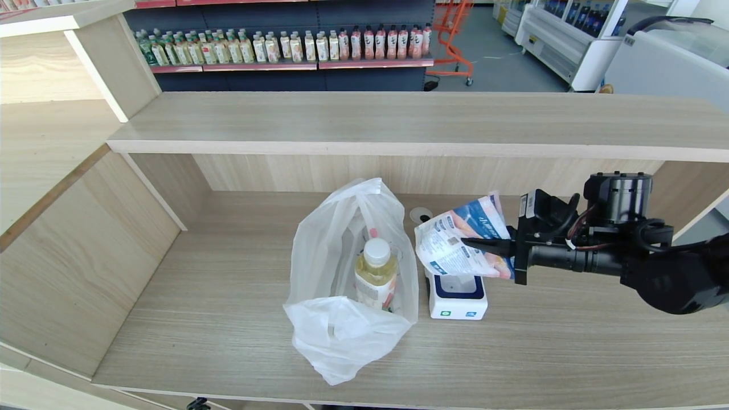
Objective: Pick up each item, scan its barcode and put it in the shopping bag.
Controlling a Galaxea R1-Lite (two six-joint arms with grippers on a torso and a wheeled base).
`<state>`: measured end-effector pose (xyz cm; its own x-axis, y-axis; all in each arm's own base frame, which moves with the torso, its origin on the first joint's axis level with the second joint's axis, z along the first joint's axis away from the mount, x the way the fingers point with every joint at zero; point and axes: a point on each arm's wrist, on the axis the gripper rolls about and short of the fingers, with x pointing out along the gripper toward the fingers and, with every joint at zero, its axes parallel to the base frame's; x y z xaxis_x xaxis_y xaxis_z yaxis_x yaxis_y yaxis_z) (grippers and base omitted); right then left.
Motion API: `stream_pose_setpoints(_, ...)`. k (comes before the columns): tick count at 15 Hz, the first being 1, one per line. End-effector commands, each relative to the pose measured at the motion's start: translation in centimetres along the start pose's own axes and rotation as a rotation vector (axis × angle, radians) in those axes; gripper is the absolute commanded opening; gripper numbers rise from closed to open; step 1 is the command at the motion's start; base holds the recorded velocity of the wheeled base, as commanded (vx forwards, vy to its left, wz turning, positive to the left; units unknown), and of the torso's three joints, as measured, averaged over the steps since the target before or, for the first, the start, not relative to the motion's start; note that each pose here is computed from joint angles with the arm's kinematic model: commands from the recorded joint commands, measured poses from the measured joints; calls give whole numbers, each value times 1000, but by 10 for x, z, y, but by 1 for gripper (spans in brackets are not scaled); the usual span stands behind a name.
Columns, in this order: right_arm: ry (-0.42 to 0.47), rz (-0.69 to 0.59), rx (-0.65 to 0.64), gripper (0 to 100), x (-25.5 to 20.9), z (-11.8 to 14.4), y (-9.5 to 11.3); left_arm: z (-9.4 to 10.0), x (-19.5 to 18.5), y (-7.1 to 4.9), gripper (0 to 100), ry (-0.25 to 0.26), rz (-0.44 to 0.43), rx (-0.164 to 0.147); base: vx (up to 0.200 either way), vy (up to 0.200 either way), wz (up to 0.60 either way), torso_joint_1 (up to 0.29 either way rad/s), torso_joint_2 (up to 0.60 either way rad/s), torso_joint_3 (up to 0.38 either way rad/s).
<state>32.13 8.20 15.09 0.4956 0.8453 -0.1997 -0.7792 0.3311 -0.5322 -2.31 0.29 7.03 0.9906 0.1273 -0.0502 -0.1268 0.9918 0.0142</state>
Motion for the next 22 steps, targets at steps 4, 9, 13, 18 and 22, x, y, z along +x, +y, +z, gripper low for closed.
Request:
stream_pose_setpoints(4, 13, -1, -60, 0, -2, -1, 4, 0, 0, 0, 100, 0, 1, 0, 0, 0, 0, 0, 0, 0)
stream_pose_setpoints(9, -45, -17, 67, 0, -1, 23, -4, 0, 0, 0, 100, 2, 1, 0, 0, 0, 0, 0, 0, 0)
stream_pose_setpoints(13, -110, -27, 416, 0, 25, 52, -16, 0, 0, 0, 100, 0, 1, 0, 0, 0, 0, 0, 0, 0)
stream_pose_setpoints(18, -43, -7, 547, 0, 84, 30, -1, 0, 0, 0, 100, 2, 1, 0, 0, 0, 0, 0, 0, 0)
stream_pose_setpoints(22, -39, 4, 550, 0, 107, 5, 4, 0, 0, 0, 100, 0, 1, 0, 0, 0, 0, 0, 0, 0)
